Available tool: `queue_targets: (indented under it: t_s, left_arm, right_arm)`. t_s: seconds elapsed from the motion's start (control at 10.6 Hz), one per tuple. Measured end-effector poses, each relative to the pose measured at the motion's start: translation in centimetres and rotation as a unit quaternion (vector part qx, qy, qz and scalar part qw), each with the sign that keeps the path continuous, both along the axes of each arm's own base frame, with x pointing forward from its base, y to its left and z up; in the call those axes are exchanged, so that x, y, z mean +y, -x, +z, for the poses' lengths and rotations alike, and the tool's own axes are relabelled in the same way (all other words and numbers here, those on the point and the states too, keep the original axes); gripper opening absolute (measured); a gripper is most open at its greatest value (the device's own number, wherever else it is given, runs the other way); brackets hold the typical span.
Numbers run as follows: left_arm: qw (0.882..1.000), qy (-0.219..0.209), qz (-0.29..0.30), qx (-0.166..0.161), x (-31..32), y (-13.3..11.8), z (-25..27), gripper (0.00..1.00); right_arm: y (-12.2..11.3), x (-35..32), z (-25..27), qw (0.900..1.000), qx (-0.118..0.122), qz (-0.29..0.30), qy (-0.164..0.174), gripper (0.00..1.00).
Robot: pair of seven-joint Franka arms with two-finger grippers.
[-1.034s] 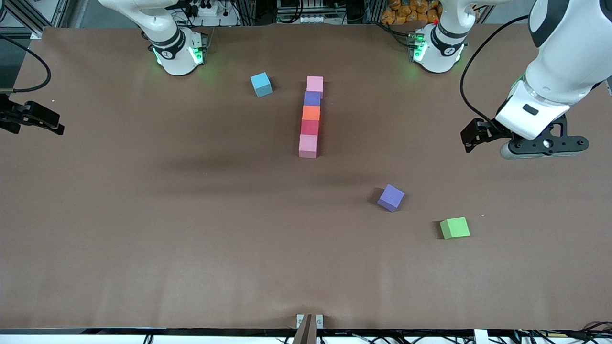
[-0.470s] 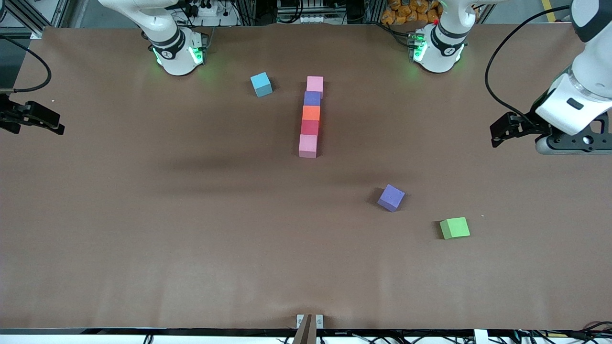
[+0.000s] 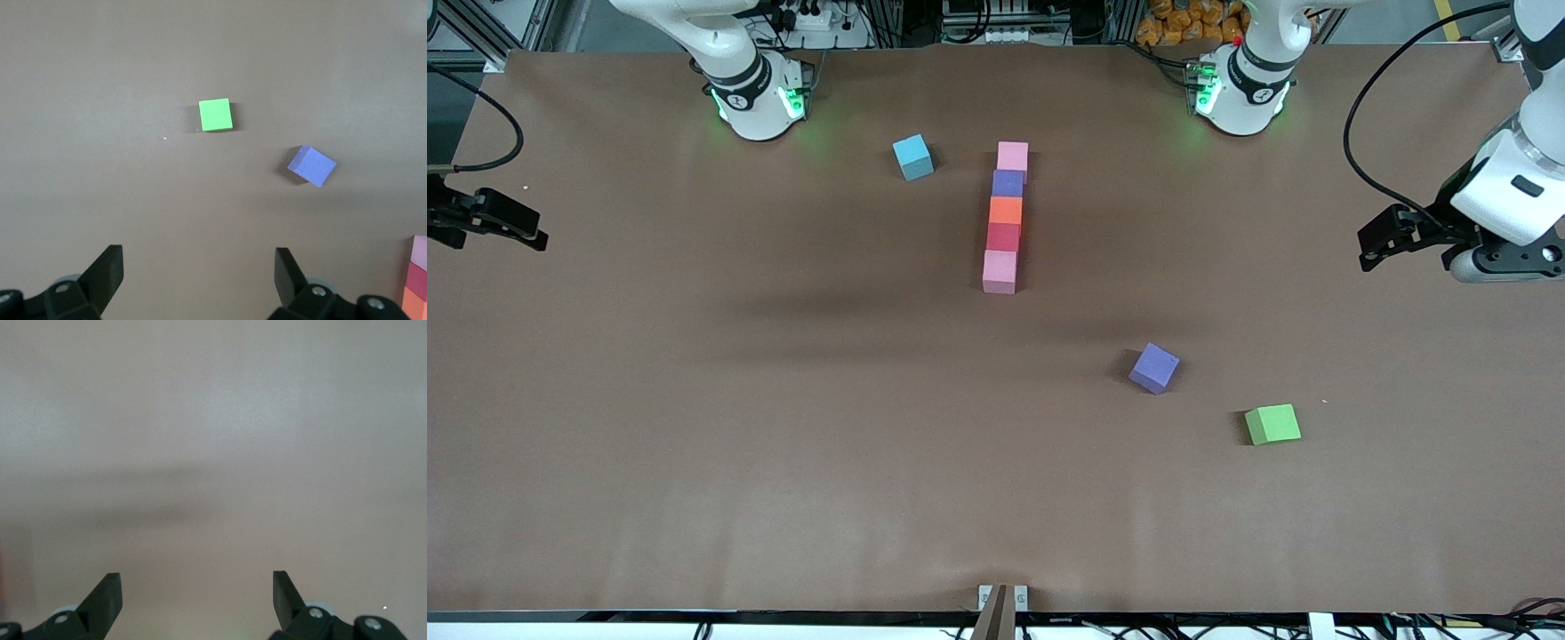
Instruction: Arrange blocks into number 1
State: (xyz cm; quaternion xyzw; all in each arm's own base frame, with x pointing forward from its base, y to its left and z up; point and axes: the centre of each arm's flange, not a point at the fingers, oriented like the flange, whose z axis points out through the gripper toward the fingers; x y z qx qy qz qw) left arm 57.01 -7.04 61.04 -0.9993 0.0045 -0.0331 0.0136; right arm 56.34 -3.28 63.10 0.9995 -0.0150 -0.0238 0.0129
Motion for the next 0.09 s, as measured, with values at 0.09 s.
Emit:
queue_targets:
  t_s: [0.09]
  left_arm:
    - [1.000,0.000,0.000,0.001,-0.01,0.01,-0.07,1.00]
  right_arm:
    - [0.00,0.01,0.00,1.000,0.000,0.000,0.000,1.00]
